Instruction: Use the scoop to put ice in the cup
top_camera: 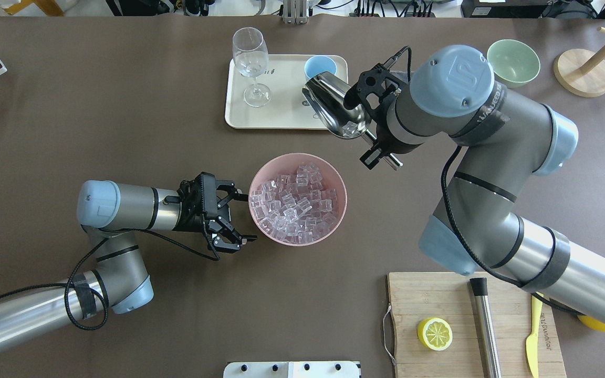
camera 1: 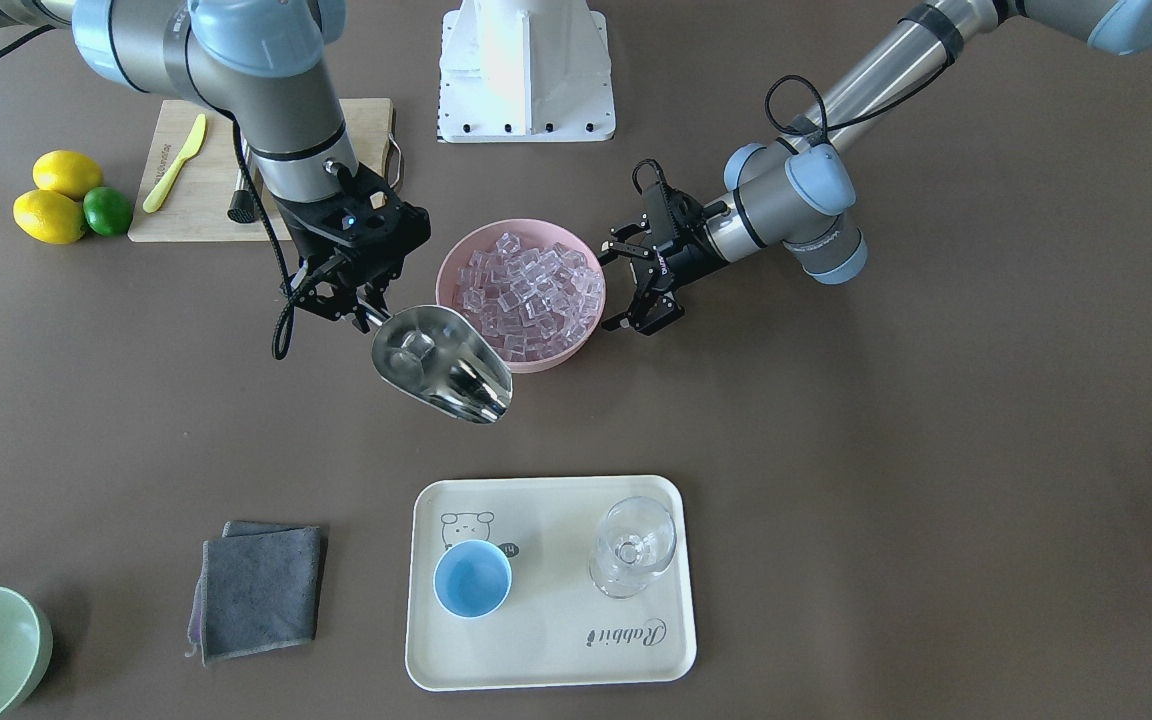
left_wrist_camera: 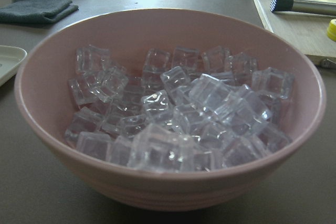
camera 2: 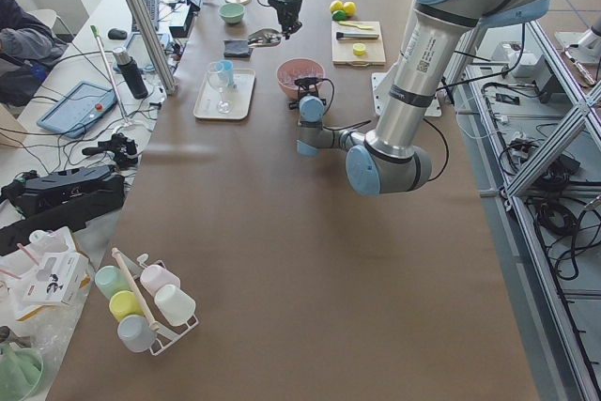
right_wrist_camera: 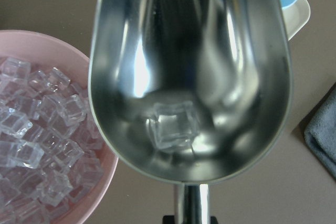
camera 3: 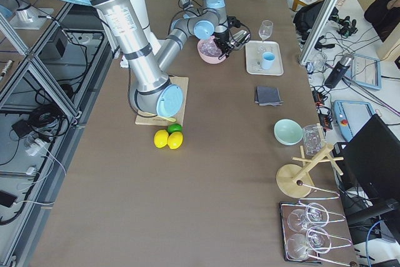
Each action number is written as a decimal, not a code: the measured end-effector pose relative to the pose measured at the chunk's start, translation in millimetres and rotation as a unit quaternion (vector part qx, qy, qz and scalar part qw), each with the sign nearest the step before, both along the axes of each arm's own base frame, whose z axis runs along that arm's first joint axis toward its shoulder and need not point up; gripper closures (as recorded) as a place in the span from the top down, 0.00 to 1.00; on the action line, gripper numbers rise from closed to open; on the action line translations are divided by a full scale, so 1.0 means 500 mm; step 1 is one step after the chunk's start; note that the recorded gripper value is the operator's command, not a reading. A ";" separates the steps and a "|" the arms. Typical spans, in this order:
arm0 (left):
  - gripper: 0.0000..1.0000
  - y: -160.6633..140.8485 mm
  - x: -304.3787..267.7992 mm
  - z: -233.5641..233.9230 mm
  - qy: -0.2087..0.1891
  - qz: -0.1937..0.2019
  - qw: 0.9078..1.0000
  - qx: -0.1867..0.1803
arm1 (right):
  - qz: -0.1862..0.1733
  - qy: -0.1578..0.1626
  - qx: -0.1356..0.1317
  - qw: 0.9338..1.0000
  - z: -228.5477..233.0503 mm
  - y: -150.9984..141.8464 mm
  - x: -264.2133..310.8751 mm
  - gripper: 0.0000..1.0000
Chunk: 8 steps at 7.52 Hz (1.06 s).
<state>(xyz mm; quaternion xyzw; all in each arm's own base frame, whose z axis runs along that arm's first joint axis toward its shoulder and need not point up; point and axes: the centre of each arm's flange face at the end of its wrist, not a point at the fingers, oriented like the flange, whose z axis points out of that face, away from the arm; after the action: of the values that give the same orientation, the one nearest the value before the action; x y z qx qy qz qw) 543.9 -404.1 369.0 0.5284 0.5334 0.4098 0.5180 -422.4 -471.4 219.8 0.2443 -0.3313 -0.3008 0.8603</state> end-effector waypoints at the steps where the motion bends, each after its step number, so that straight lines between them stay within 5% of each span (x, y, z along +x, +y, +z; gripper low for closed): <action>1: 0.98 -0.003 -0.017 0.003 0.000 -0.001 1.000 -0.001 | -0.010 0.004 -0.046 0.999 0.006 -0.049 0.012 0.00; 2: 0.98 -0.010 -0.033 0.006 -0.001 -0.002 1.000 -0.001 | -0.015 0.014 -0.093 0.995 -0.002 -0.095 0.023 0.00; 5: 0.98 -0.038 -0.086 0.008 -0.021 -0.008 1.000 -0.012 | -0.023 0.068 -0.229 0.971 -0.049 -0.208 -0.005 0.00; 8: 0.98 -0.066 -0.136 0.011 -0.044 -0.012 0.999 -0.026 | -0.057 0.137 -0.277 0.949 -0.105 -0.267 -0.042 0.00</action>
<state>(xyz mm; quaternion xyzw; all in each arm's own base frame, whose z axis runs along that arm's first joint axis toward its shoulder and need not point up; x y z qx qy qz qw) 475.9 -437.1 374.5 0.5026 0.5143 0.4126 0.5591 -443.2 -605.0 167.3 -0.0665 -0.2944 -0.2762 0.9125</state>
